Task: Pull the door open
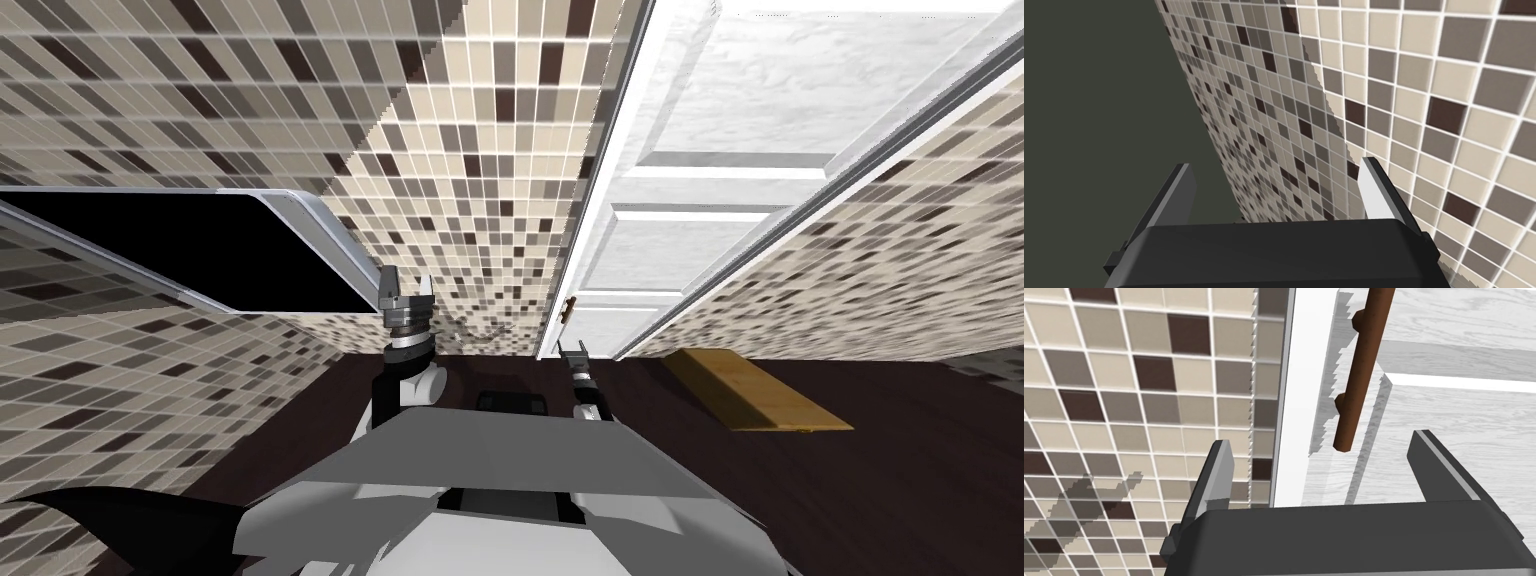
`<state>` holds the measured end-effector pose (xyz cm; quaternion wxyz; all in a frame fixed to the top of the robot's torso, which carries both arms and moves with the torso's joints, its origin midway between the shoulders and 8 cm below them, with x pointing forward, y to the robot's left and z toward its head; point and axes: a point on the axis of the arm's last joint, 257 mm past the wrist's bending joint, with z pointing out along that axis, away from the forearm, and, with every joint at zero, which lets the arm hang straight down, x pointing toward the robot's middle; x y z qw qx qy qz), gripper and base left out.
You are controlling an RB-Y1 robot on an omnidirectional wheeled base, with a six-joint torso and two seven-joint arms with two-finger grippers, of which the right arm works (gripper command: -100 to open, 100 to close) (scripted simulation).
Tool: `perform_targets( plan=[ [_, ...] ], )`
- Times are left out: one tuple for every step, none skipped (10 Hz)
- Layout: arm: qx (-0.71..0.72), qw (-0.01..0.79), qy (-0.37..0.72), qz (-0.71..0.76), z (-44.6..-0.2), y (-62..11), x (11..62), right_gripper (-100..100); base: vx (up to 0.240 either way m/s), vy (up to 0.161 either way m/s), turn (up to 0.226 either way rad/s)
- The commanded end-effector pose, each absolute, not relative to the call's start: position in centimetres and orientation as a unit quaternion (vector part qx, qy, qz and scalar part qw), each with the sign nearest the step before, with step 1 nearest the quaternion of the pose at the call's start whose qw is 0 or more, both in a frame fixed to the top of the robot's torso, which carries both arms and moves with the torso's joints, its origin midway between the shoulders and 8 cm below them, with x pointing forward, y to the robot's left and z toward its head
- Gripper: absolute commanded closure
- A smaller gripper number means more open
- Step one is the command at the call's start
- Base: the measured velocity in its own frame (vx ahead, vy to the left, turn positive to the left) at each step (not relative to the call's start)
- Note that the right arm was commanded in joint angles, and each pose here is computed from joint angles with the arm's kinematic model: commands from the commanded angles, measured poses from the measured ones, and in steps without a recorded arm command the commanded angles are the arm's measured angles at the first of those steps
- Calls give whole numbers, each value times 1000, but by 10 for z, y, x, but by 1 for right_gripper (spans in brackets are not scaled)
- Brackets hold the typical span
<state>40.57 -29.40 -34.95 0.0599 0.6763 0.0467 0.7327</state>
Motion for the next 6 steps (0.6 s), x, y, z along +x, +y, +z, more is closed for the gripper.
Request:
perform_targets(
  plan=[
    [683,51,33,728,-359,-303,402,-100,67,-102,146],
    [686,48,27,726,-362,-306,401,-100,91,-105,109],
    [690,43,18,722,-368,-313,399,-100,70,-104,124],
    [692,41,14,721,-370,-316,399,-100,60,-108,103],
    [695,38,5,718,-375,-322,397,-100,73,-94,132],
    [699,35,-3,715,-379,-329,395,-100,66,-108,144]
  ],
)
